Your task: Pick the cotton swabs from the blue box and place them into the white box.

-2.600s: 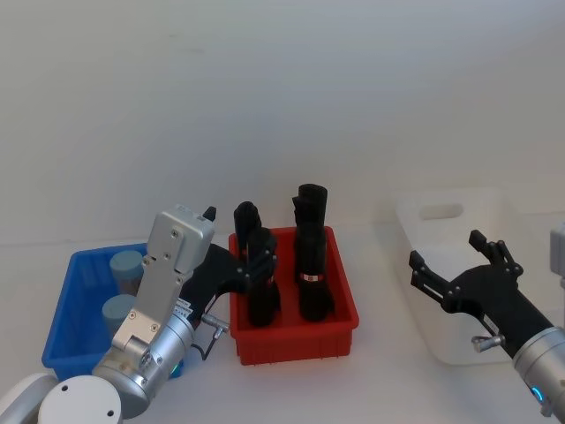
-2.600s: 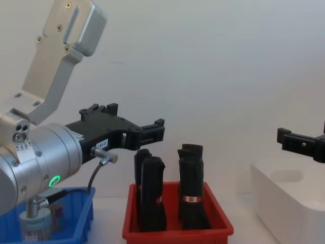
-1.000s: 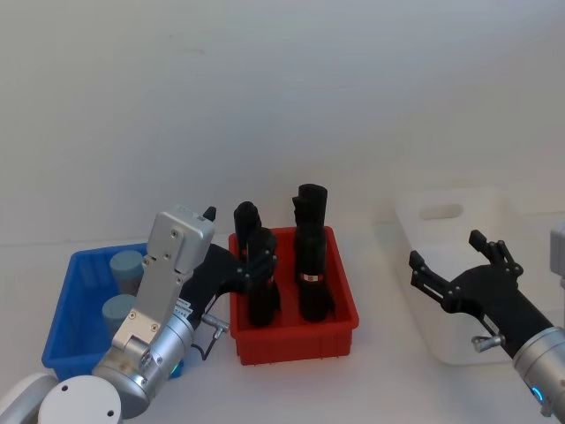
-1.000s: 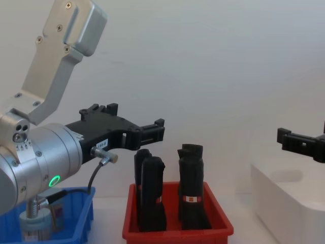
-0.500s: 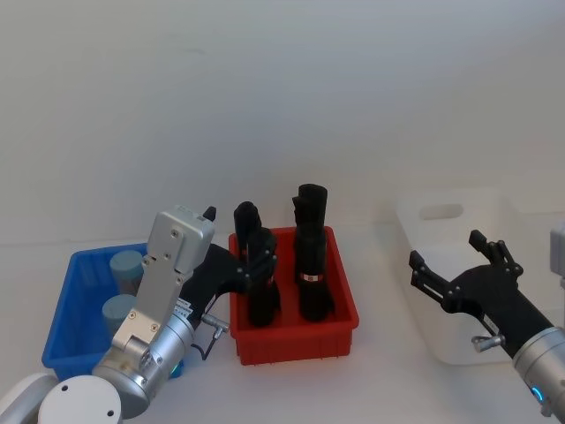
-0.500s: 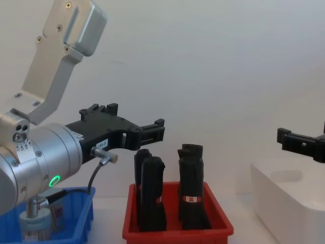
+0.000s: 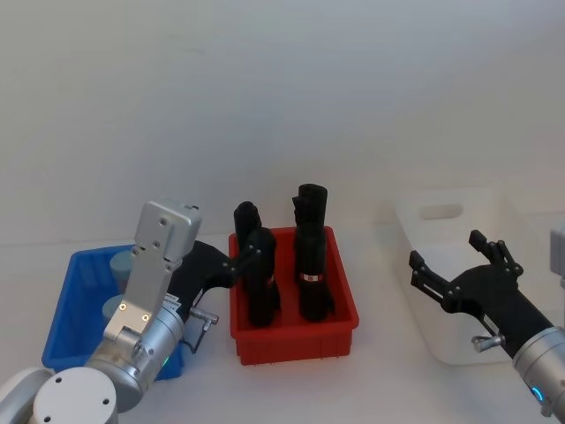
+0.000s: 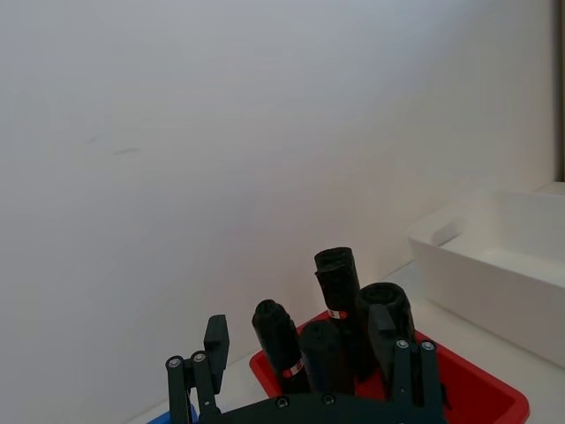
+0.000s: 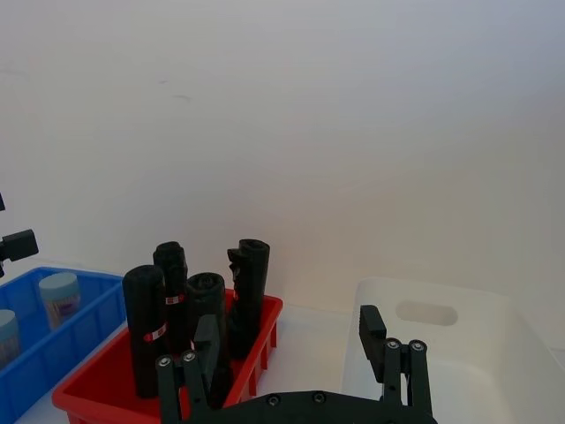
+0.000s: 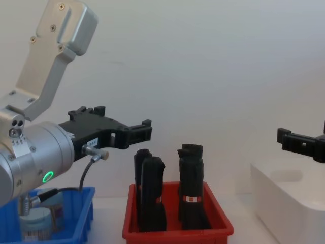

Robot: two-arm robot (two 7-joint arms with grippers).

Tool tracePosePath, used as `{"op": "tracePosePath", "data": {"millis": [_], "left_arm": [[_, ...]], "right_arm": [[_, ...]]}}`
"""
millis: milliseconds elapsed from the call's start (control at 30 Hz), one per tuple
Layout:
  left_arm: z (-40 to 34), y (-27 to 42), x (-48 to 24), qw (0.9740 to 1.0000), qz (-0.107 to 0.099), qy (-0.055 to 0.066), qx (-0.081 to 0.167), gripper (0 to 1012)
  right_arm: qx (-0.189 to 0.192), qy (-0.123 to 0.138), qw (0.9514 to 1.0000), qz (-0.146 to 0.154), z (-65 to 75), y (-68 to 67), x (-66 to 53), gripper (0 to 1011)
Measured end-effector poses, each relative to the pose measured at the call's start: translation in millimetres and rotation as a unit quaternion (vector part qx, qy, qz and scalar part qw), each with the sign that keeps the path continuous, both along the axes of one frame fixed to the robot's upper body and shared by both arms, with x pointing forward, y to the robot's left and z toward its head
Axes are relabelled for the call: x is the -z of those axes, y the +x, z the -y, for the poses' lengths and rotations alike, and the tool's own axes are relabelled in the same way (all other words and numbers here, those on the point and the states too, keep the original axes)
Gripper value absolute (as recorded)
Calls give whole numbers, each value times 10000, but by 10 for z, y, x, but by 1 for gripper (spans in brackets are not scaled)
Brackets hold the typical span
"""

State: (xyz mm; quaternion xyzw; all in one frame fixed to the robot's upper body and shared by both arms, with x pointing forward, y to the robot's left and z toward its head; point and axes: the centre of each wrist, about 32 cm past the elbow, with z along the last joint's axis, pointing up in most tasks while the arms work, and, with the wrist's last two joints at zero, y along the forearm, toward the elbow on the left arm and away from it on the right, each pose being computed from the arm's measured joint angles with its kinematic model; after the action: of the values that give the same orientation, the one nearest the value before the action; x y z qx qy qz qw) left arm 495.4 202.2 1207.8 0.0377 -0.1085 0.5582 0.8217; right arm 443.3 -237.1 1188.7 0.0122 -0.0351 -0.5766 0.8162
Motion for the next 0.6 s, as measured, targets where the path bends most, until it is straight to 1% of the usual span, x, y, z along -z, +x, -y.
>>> {"op": "tracePosePath", "data": {"millis": [133,333,367,467,567,600], "left_arm": [[-26,19,-15,9999,-89,3,-103,1004],[-83,53,-32,9991,-311,21,-292,1004],[-98,60,-34,9987,-373,24,-339,1004],[-122,73,-37,9980,-475,18,-416,1004],[-171,96,-34,9964,-644,2,-551,1004],[-171,96,-34,9964,-644,2,-551,1004]], "right_arm": [[0,0,10000,0,0,0,0,1002],[0,0,10000,0,0,0,0,1002],[0,0,10000,0,0,0,0,1002],[0,0,10000,0,0,0,0,1002],[0,0,10000,0,0,0,0,1002],[0,0,10000,0,0,0,0,1002]]}}
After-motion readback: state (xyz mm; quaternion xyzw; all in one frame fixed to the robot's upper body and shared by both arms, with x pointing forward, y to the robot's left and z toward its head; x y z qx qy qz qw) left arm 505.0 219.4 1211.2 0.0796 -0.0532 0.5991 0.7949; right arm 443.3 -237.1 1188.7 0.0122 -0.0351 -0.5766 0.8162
